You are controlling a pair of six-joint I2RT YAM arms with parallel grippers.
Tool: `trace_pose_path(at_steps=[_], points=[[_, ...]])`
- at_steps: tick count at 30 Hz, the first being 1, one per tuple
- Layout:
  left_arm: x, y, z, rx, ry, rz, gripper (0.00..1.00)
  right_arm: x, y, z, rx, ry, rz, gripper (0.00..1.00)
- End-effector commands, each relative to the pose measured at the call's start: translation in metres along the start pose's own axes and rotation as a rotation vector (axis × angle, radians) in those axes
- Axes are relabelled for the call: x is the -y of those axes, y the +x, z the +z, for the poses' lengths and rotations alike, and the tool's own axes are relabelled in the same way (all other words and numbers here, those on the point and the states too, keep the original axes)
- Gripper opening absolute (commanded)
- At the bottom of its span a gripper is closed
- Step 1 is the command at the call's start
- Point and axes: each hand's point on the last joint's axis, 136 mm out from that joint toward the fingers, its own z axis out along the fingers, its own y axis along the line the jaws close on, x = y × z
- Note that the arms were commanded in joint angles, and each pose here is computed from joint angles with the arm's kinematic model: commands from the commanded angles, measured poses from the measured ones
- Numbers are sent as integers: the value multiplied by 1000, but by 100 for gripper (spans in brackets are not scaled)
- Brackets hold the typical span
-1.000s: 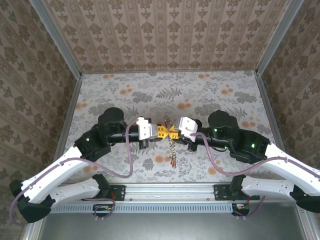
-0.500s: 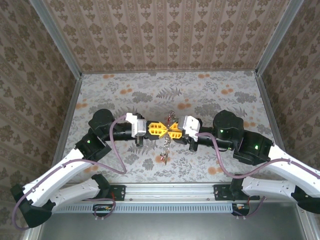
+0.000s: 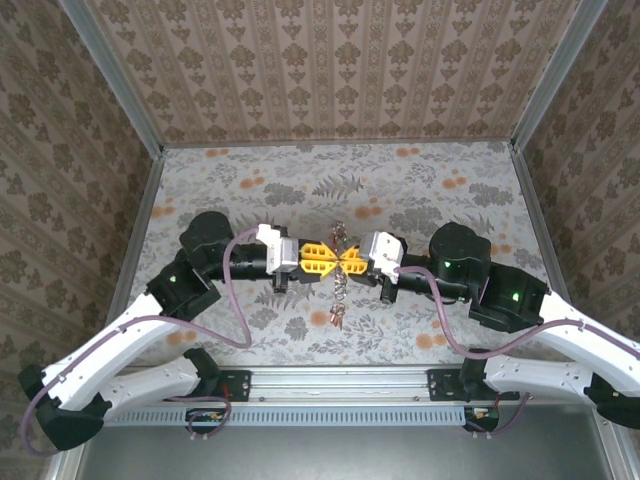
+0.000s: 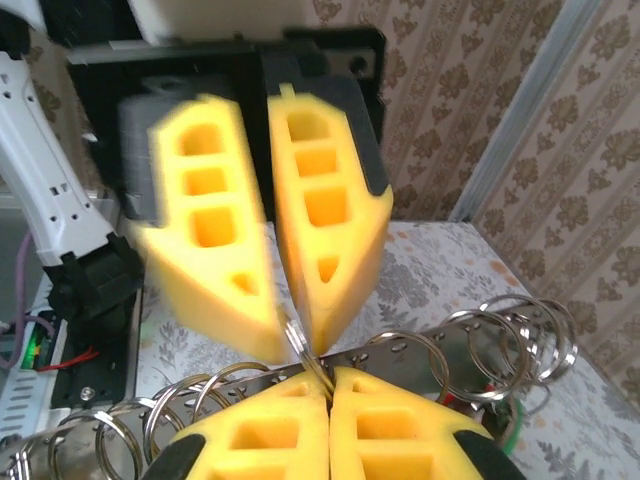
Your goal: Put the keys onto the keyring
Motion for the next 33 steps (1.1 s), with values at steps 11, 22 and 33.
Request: trace_pose_path(at_steps=[11, 22, 33], points=[[-16, 38, -8, -379, -159, 98, 24, 32, 14, 0, -86, 179, 1, 5], [-26, 33, 10, -368, -198, 148, 21, 31, 21, 5, -116, 171, -1, 5], [-25, 18, -5, -362, -236, 209, 21, 36, 23, 5, -128, 198, 6, 5]])
